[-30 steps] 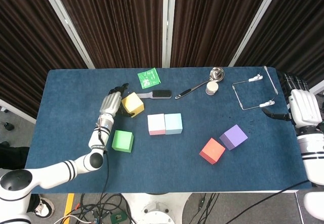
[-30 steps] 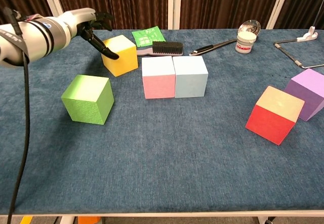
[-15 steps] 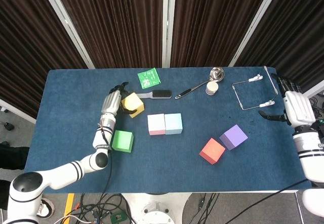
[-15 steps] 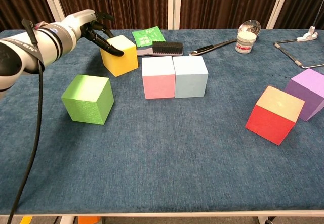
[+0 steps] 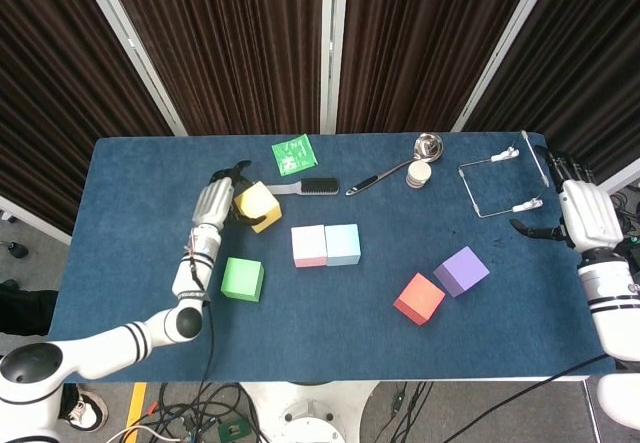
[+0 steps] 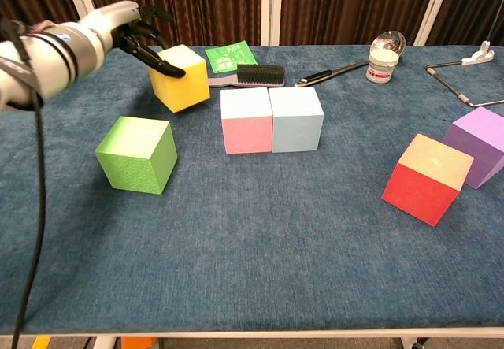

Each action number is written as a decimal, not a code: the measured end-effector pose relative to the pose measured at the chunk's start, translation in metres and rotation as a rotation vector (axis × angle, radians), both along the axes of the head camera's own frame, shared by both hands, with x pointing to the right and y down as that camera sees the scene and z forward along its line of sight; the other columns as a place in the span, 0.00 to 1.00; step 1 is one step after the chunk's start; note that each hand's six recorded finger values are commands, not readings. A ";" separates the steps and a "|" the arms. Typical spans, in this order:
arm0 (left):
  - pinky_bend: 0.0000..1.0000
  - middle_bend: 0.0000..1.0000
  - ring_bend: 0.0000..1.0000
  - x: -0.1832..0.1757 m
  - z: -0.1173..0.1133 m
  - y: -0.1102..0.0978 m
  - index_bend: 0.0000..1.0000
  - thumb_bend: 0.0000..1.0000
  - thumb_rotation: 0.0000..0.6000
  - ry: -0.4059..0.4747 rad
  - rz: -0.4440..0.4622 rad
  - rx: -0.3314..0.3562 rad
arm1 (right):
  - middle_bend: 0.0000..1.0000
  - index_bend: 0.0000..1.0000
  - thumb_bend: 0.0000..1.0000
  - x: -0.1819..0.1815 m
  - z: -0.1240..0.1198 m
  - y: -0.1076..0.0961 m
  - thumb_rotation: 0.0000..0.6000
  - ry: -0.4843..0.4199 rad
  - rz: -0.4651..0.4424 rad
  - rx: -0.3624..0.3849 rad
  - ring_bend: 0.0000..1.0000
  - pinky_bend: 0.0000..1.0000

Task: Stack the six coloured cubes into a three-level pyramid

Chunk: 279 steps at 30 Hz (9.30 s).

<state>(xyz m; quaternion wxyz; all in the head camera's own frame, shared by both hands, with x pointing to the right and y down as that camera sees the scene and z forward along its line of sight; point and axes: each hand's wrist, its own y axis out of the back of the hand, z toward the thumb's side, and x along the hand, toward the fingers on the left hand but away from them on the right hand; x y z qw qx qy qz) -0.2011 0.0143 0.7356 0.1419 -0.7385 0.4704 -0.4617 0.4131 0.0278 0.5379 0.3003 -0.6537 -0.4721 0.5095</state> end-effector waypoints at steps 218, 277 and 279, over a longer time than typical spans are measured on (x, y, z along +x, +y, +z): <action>0.29 0.46 0.16 0.048 -0.024 0.053 0.12 0.16 1.00 -0.064 0.503 -0.032 | 0.06 0.00 0.07 0.020 0.046 0.017 1.00 -0.011 0.028 -0.131 0.00 0.00; 0.27 0.18 0.11 0.048 -0.013 0.054 0.11 0.15 1.00 0.004 0.482 -0.095 | 0.07 0.00 0.07 0.029 0.057 0.020 1.00 -0.001 0.040 -0.157 0.00 0.00; 0.27 0.18 0.11 0.048 -0.013 0.054 0.11 0.15 1.00 0.005 0.482 -0.095 | 0.07 0.00 0.07 0.029 0.057 0.020 1.00 0.001 0.041 -0.158 0.00 0.00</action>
